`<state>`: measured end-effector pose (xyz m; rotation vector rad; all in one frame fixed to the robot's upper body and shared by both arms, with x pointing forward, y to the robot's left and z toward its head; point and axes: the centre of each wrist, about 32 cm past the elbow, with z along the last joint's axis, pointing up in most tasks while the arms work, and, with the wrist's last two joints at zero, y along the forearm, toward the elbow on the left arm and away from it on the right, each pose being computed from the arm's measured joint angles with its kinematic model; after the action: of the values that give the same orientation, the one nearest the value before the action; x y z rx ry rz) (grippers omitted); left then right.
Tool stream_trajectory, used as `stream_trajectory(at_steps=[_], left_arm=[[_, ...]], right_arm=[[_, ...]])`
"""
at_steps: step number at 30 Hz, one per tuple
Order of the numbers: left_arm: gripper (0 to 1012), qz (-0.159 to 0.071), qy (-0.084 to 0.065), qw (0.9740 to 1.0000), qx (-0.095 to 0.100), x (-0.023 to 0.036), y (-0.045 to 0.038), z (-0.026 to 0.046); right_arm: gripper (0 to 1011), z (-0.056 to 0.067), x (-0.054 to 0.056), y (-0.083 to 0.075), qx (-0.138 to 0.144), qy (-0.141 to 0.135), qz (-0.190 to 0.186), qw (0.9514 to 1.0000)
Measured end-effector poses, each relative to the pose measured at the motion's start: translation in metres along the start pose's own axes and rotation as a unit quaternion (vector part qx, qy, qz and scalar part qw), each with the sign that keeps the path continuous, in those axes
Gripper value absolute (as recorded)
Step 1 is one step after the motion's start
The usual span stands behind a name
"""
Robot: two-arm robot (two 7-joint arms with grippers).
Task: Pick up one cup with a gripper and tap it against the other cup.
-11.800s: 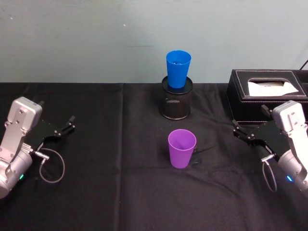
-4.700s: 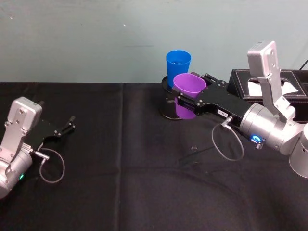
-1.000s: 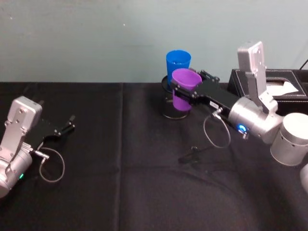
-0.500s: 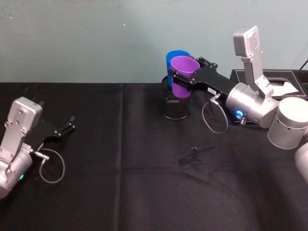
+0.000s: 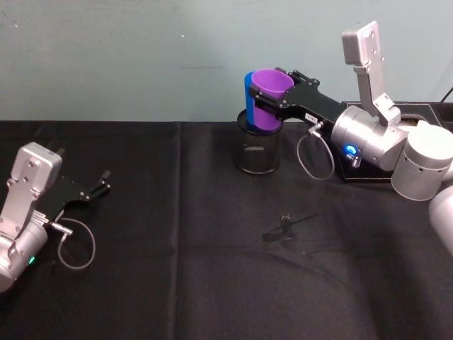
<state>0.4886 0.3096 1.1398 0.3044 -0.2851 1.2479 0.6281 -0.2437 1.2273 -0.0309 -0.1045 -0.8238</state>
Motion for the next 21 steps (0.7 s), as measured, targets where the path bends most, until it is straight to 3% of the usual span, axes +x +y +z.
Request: stream_trajectory(at_steps=[10, 21], left_arm=[[1000, 0.000, 0.000, 1.0000, 0.000, 0.0000, 0.0000, 0.0000], [1000, 0.000, 0.000, 1.0000, 0.000, 0.0000, 0.0000, 0.0000]], right_arm=[[739, 0.0043, 0.0079, 0.0082, 0.002, 0.002, -0.001, 1.0000], [739, 0.0050, 0.0084, 0.0080, 0.004, 0.007, -0.002, 1.0000]])
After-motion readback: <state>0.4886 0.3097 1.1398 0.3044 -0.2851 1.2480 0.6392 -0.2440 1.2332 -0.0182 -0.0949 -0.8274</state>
